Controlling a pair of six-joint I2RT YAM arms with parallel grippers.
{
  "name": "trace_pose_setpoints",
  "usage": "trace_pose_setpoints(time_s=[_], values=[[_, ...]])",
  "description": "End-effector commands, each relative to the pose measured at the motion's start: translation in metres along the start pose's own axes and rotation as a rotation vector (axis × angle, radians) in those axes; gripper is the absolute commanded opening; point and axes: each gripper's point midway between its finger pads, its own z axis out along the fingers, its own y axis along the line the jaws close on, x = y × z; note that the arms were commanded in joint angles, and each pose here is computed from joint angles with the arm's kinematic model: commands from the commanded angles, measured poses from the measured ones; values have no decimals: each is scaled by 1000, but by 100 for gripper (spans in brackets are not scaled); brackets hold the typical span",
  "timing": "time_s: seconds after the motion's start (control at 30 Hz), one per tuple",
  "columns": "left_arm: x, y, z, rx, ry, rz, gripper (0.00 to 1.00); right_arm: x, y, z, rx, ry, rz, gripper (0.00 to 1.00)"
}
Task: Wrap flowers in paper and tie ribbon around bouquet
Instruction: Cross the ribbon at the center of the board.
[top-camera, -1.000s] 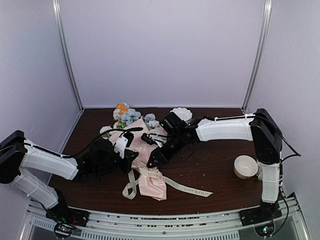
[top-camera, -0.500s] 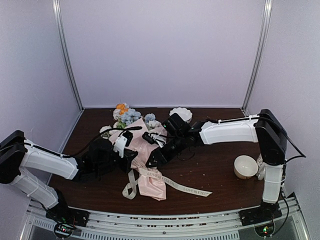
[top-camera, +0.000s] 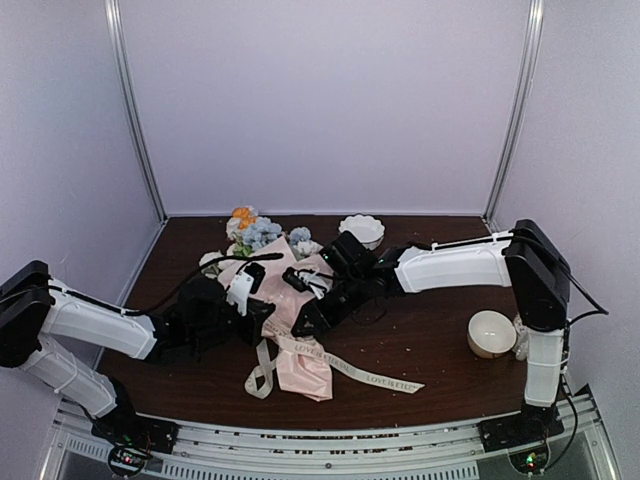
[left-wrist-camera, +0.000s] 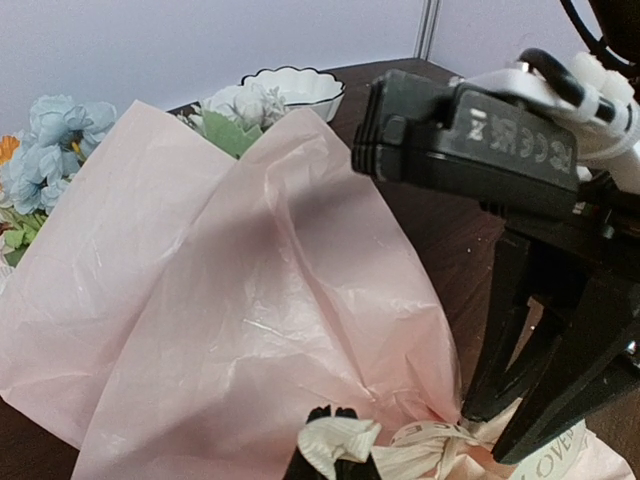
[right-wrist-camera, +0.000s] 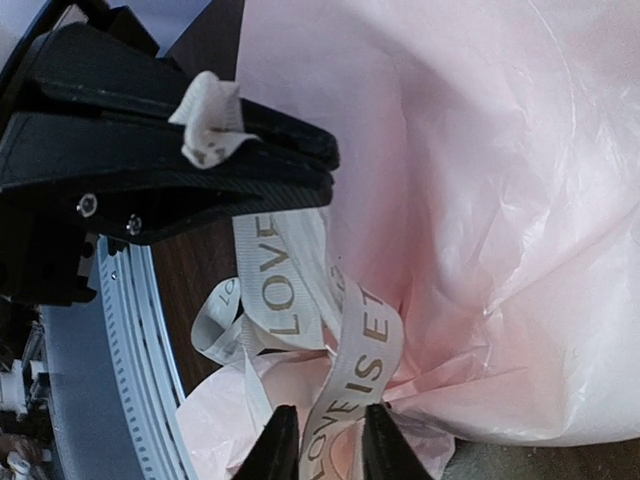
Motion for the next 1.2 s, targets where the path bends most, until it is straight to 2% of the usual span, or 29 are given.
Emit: trace_pose_setpoints(time_s=[0.0, 0.1, 0.2, 0.3, 0.4, 0.43, 0.53, 0.6, 0.7, 0.77, 0.87, 1.03, 1.07, 1.17], values=[[-4, 6, -3, -23, -21, -22, 0, -1, -8, 6, 37, -7, -3, 13], [-2, 8, -4, -33, -14, -31, 0, -5, -6, 1, 38, -22, -9, 0], [-2, 14, -7, -59, -17, -52, 12, -10, -1, -4, 31, -36, -16, 0], [-1, 21, -14, -92, -27, -83, 31, -12, 4, -8, 23, -41, -22, 0], [3, 32, -20, -145, -22, -132, 63, -14, 11, -15, -3, -41, -32, 0], [5, 35, -22, -163, -20, -144, 70, -15, 14, -18, -14, -42, -37, 0], [3, 40, -31, -179, -43, -175, 84, -17, 21, -23, -49, -42, -46, 0], [-2, 38, -38, -155, -69, -180, 89, -16, 22, -23, -60, -35, -51, 0], [-10, 29, -46, -97, -103, -149, 90, -16, 24, -23, -76, -31, -53, 0], [-16, 21, -48, -68, -121, -108, 85, -18, 27, -25, -96, -36, -52, 0], [-21, 24, -54, -129, -149, -73, 83, -24, 28, -31, -107, -53, -50, 0], [-38, 31, -77, -150, -287, -70, 81, -28, 33, -38, -148, -71, -34, 0], [-41, 28, -77, -145, -283, -35, 78, -29, 34, -40, -160, -76, -33, 0], [-53, 1, -72, -112, -245, 169, 60, -33, 33, -41, -170, -83, -24, 0]])
